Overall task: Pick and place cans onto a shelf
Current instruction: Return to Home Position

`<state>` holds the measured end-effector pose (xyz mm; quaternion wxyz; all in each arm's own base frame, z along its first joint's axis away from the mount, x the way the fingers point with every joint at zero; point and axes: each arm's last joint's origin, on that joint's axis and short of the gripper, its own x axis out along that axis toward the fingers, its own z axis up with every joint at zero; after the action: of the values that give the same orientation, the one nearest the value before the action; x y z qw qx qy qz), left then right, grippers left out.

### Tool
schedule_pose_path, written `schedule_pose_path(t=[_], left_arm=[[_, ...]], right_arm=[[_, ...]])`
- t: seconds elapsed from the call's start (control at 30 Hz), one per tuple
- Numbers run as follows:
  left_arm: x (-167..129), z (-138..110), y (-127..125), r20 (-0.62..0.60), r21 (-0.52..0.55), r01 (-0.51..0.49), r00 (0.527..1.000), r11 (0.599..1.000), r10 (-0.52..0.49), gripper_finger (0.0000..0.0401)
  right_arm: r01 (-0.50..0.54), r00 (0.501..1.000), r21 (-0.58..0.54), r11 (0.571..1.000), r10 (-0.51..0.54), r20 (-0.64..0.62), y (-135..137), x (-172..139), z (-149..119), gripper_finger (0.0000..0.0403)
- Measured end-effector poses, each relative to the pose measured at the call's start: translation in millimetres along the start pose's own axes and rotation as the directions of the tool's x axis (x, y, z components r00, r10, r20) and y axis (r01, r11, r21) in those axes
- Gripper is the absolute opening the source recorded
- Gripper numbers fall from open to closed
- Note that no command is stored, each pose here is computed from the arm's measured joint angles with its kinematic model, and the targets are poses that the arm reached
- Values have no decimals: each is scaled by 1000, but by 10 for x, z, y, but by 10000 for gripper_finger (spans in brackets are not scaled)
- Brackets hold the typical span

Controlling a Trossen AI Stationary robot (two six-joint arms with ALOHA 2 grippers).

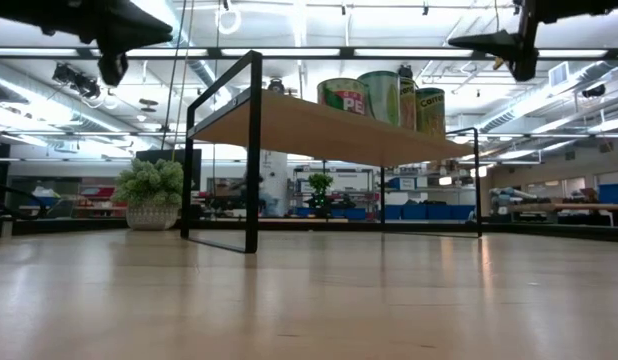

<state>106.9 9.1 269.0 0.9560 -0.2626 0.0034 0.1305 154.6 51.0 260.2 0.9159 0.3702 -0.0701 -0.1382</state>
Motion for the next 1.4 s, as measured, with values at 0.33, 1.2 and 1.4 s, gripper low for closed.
schedule_pose_path(t=[0.33, 1.2, 1.4], left_arm=[[-189, -100, 129, 108, -77, 9, 994, 997, 0, 52], [-308, -315, 307, 134, -130, -22, 990, 991, 40, 52], [-302, -382, 339, 59, -71, -56, 996, 996, 60, 52]], right_arm=[[-49, 996, 53, 997, 45, 81, -193, -116, -42, 348], [-127, 969, 145, 981, 91, 228, -594, -426, -33, 348], [-85, 957, 191, 978, 27, 288, -724, -467, -84, 348]])
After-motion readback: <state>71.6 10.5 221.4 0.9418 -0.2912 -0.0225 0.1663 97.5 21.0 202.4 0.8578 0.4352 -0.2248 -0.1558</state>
